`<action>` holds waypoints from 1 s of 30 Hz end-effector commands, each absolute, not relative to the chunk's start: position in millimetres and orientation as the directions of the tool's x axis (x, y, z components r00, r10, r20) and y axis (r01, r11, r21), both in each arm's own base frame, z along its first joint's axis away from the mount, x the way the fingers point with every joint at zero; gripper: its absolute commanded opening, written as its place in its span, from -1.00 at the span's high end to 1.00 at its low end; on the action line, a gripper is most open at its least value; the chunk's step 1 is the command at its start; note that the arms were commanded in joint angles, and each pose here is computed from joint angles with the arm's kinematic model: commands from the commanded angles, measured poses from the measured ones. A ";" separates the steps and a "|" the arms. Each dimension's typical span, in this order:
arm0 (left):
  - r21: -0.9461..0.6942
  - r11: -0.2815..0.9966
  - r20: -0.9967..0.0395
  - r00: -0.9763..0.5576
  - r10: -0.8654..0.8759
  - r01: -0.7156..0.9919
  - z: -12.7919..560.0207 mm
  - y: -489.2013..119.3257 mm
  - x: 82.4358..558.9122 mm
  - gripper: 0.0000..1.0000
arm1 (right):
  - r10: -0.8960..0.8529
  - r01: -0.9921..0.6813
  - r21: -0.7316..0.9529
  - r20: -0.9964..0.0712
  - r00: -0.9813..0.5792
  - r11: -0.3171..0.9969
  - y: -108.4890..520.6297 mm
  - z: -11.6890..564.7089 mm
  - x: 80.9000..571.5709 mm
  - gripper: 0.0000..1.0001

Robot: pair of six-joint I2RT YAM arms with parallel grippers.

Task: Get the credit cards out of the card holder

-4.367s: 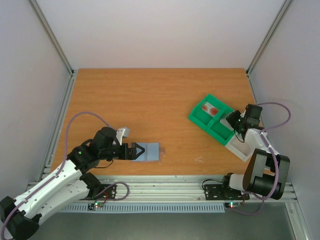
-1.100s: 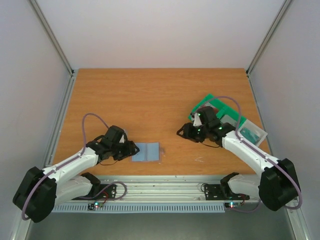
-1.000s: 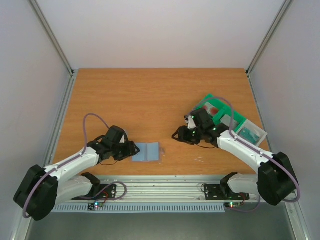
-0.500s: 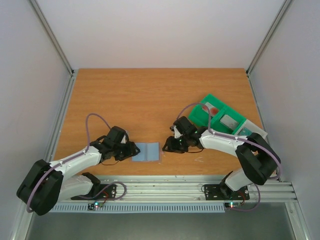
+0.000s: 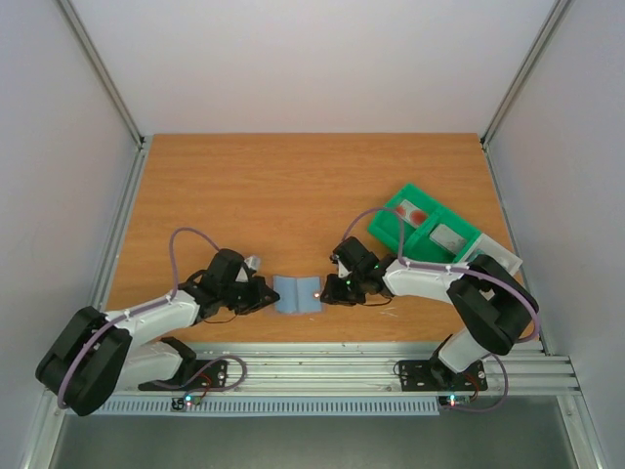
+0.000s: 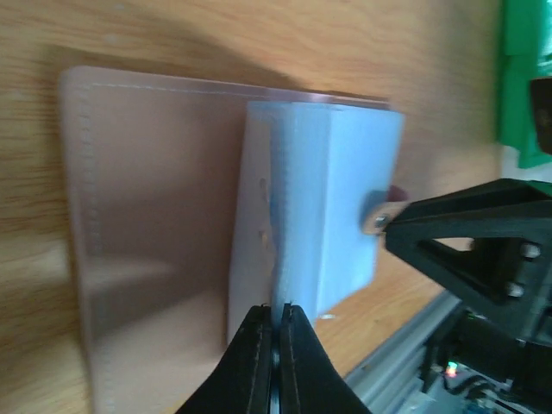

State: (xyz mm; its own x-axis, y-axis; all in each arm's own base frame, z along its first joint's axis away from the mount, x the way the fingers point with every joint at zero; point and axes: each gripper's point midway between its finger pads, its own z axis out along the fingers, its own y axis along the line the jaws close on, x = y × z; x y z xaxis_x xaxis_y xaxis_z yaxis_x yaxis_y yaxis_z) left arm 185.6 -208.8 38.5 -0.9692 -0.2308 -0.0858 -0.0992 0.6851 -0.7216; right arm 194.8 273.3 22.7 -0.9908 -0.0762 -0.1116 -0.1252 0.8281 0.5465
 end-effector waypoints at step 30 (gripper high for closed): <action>-0.604 0.797 -0.355 -0.894 -0.275 -0.006 137.0 -165.8 197.0 -0.99 | -0.030 -0.187 0.388 -0.376 -0.926 0.902 230.7 94.5 213.3 0.04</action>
State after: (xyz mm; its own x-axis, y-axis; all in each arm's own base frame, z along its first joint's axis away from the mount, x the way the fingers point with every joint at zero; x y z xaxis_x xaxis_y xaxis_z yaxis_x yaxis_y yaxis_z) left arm 202.9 -196.6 124.2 -0.9172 -0.2896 -0.2736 -0.0013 0.6890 -0.7248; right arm 203.5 244.3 66.6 -0.9575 -0.0312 -0.2866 -0.1652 0.8742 0.4566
